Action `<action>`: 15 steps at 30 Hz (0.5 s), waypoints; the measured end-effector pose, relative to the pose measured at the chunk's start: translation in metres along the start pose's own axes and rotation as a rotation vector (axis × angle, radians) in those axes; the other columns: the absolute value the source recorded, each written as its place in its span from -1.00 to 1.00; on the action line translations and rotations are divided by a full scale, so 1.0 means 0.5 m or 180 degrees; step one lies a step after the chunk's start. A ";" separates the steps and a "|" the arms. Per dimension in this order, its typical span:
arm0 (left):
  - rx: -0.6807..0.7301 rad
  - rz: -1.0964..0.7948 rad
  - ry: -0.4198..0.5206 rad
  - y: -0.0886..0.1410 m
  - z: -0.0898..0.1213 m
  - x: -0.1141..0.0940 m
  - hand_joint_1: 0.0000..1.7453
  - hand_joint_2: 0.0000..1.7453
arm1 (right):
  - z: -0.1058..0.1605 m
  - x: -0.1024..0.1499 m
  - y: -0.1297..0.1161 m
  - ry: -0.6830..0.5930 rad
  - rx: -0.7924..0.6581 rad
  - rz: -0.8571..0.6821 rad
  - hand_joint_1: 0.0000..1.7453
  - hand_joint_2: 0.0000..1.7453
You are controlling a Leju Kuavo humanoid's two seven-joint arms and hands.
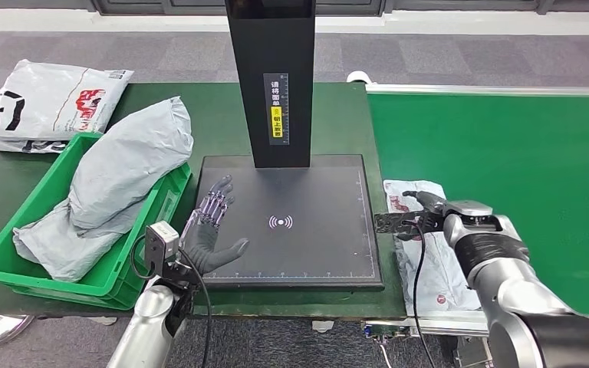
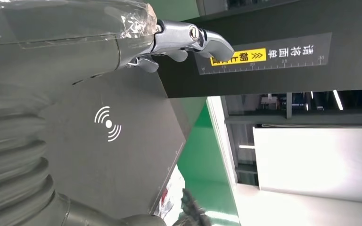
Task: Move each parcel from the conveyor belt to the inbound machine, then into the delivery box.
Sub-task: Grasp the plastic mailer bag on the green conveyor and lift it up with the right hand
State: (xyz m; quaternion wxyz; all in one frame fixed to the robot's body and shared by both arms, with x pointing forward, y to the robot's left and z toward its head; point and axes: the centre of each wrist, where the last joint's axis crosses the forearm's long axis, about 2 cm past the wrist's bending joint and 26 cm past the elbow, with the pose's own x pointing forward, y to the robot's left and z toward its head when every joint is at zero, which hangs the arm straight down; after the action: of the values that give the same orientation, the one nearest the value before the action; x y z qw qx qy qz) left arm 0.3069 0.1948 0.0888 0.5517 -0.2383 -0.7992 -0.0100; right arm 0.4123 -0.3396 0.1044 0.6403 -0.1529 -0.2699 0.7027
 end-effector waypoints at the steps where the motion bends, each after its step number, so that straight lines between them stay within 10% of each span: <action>1: 0.0002 -0.0003 -0.0002 -0.001 -0.001 0.000 -1.00 1.00 | -0.006 0.005 0.013 0.0036 0.0065 0.0002 -1.00 1.00; 15: -0.0013 -0.0007 -0.0004 -0.008 -0.003 -0.001 -1.00 1.00 | -0.023 0.018 0.060 0.0067 0.0247 0.0026 -1.00 1.00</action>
State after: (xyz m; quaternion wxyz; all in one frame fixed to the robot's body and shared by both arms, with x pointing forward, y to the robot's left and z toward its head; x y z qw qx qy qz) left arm 0.3067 0.1906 0.0898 0.5507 -0.2386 -0.7998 -0.0121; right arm 0.3931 -0.3298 0.0788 0.6457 -0.1364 -0.2351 0.7136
